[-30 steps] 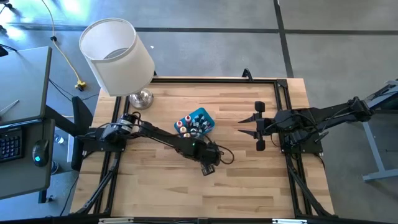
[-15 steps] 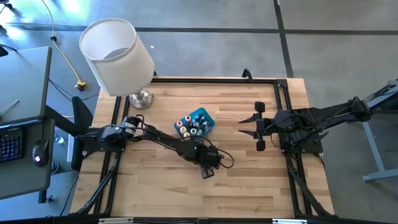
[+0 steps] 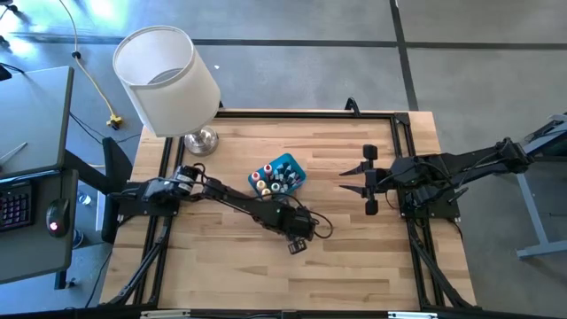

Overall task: Pick & Place food coloring
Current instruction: Put the small green food coloring bottle into the bin

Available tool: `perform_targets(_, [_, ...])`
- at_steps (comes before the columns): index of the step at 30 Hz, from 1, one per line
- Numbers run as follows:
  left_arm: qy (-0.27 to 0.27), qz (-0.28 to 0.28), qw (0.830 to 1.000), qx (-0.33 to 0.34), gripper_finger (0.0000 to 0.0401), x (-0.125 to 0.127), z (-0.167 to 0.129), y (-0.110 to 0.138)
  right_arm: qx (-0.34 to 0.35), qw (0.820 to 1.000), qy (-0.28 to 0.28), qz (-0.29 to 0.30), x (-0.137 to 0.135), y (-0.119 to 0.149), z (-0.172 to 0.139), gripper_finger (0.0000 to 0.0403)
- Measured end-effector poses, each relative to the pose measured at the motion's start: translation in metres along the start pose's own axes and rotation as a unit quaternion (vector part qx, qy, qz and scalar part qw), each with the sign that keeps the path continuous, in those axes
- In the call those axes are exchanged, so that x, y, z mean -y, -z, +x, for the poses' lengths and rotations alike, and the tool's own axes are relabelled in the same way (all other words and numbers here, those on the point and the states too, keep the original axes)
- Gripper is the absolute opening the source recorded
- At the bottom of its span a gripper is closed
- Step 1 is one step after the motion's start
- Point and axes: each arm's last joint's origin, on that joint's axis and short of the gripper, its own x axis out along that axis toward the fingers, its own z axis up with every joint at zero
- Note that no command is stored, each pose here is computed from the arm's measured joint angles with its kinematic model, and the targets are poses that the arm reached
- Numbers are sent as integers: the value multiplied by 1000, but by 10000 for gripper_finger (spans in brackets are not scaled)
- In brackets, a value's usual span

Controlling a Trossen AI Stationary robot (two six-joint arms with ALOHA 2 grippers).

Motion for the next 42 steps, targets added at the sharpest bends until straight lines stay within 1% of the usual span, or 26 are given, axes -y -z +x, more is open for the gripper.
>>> perform_targets(2, [-1, -4, 1000, 2, 39, 0, -1, 0, 0, 1000, 0, 0, 0, 0, 0, 135])
perform_targets(4, [0, -4, 1000, 4, 35, 0, -6, -2, 0, 1000, 0, 0, 0, 0, 0, 135])
perform_targets(7, [-2, -4, 1000, 7, 40, 2, -9, -6, 0, 1000, 0, 0, 0, 0, 0, 135])
perform_targets(13, [4, 17, 999, 39, 46, 8, -23, -21, 0, 1000, 0, 0, 0, 0, 0, 135])
perform_targets(18, [-57, 35, 996, 51, 45, 6, -41, -29, 0, 1000, 0, 13, 0, 0, 0, 135])
perform_targets(22, [-144, 58, 985, 71, 45, -3, -64, -41, 0, 1000, 0, 13, 0, 0, 0, 135])
perform_targets(24, [-187, 62, 976, 89, 45, -11, -75, -50, 0, 1000, 0, 13, 0, 0, 0, 135])
perform_targets(26, [-218, 64, 969, 95, 45, -22, -82, -59, 0, 1000, 0, 13, 0, 0, 0, 135])
perform_targets(28, [-234, 63, 966, 88, 45, -36, -85, -68, 0, 1000, 0, 13, 0, 0, 0, 135])
perform_targets(31, [-251, 44, 965, 67, 48, -62, -81, -78, 0, 1000, 0, 13, 0, 0, 0, 135])
perform_targets(33, [-250, 21, 967, 45, 51, -82, -75, -83, 0, 1000, 0, 13, 0, 0, 0, 135])
perform_targets(37, [-222, -40, 974, 12, 63, -117, -57, -89, -1, 1000, 0, 13, 0, 0, 0, 135])
perform_targets(39, [-214, -56, 975, 1, 73, -129, -51, -90, -1, 1000, 0, 13, 0, 0, 0, 135])
perform_targets(42, [-218, -59, 974, -8, 96, -139, -44, -89, -1, 1000, 0, 12, 0, 0, 0, 135])
